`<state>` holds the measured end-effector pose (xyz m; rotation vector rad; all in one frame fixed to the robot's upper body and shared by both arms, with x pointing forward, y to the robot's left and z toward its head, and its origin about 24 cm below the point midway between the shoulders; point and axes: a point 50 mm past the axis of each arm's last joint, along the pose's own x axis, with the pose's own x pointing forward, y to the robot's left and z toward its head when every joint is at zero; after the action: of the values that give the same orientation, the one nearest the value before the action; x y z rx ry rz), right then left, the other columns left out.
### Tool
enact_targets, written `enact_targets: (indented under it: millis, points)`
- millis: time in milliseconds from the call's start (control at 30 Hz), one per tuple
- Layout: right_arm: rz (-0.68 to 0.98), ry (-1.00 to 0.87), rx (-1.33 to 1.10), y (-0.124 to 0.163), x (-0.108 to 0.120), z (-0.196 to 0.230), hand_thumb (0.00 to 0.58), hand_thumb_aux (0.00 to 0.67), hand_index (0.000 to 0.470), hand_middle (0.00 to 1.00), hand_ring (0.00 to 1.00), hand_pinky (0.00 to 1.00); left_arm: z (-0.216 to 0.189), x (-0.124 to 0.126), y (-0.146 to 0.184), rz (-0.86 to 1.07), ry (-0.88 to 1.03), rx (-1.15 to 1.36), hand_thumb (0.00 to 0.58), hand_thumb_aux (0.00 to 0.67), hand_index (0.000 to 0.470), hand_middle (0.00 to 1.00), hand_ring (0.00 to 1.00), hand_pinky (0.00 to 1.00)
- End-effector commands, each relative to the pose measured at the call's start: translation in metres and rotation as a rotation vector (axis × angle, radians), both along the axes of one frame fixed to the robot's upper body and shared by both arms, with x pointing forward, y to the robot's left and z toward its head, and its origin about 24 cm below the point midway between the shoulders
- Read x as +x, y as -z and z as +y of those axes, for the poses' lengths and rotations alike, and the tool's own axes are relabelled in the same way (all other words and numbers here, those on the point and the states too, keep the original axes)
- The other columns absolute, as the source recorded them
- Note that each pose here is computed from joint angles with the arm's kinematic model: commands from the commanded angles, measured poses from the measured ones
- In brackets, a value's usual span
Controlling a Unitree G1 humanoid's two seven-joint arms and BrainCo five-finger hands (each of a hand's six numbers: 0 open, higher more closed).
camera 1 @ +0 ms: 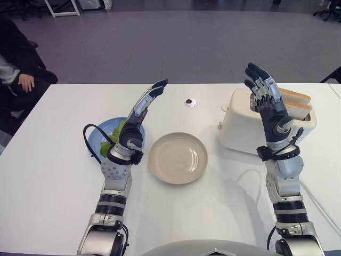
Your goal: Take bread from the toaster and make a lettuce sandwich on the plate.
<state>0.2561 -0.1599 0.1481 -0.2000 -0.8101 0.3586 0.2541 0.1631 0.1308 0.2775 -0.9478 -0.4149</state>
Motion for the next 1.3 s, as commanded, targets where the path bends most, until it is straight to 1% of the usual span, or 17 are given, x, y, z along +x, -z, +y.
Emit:
enact_targets:
  millis: [33,400,533,633,700,767,833,933,1100,1133,1167,1200,1267,1300]
  points:
    - [-0.014,-0.001,-0.018,-0.001,0.0,0.001,0.0,0.0,0.0,0.0,0.0,0.0,0.0,-0.001,-0.001,-0.006,0.001,0.01,0.0,0.0,0.0,0.0,0.0,0.0]
    - [-0.016,0.0,-0.03,-0.001,-0.001,0.003,0.0,0.0,0.0,0.0,0.0,0.0,0.001,-0.001,-0.001,-0.005,0.006,0.023,0.0,0.0,0.0,0.0,0.0,0.0]
    - [-0.038,0.035,-0.041,-0.003,-0.001,-0.001,0.0,0.0,0.0,0.0,0.0,0.0,0.001,-0.001,-0.001,-0.003,0.007,0.026,0.0,0.0,0.0,0.0,0.0,0.0]
    - [-0.155,0.219,-0.15,-0.021,-0.003,-0.023,0.0,0.0,0.0,0.0,0.0,0.0,0.001,-0.001,-0.001,-0.002,0.007,0.027,0.0,0.0,0.0,0.0,0.0,0.0]
    - [-0.222,0.38,-0.263,-0.031,-0.001,-0.042,0.0,0.0,0.0,0.0,0.0,0.0,0.003,-0.001,0.0,-0.002,0.002,0.028,0.0,0.0,0.0,0.0,0.0,0.0]
    - [-0.255,0.573,-0.437,-0.034,0.004,-0.066,0.0,0.0,0.0,0.0,0.0,0.0,0.003,-0.001,0.0,-0.002,-0.003,0.028,0.0,0.0,0.0,0.0,0.0,0.0]
    - [-0.253,0.737,-0.626,-0.03,0.008,-0.091,0.0,0.0,0.0,0.0,0.0,0.0,0.003,-0.001,0.0,-0.002,-0.002,0.029,0.0,0.0,0.0,0.0,0.0,0.0]
    - [-0.212,0.857,-0.827,-0.017,0.013,-0.116,0.0,0.0,0.0,0.0,0.0,0.0,0.003,0.0,-0.001,-0.002,-0.002,0.029,0.0,0.0,0.0,0.0,0.0,0.0]
    - [-0.099,0.927,-0.999,0.006,0.02,-0.142,0.0,0.0,0.0,0.0,0.0,0.0,0.003,0.0,-0.001,0.0,-0.001,0.032,0.0,0.0,0.0,0.0,0.0,0.0]
    - [-0.081,0.924,-1.014,0.01,0.021,-0.143,0.027,0.016,0.011,0.0,0.0,0.0,0.002,0.0,0.0,0.0,0.0,0.033,0.0,0.0,0.0,0.0,0.0,0.0]
    - [-0.067,0.917,-1.021,0.014,0.021,-0.144,0.108,0.066,0.046,0.0,0.0,0.0,0.002,0.0,0.0,0.0,0.002,0.034,0.0,0.0,0.0,0.0,0.0,0.0]
    - [-0.055,0.91,-1.029,0.017,0.021,-0.145,0.175,0.11,0.077,0.0,0.0,0.0,0.002,0.0,0.0,0.001,0.003,0.035,0.0,0.0,0.0,0.0,0.0,0.0]
    - [-0.032,0.889,-1.044,0.023,0.023,-0.144,0.368,0.265,0.186,0.0,0.0,0.0,0.002,0.0,0.0,0.002,0.003,0.036,0.0,0.0,0.0,0.0,0.0,0.0]
    - [-0.023,0.881,-1.05,0.026,0.023,-0.144,0.42,0.318,0.223,0.0,0.0,0.0,0.002,0.001,0.0,0.003,0.004,0.036,0.0,0.0,0.0,0.0,0.0,0.0]
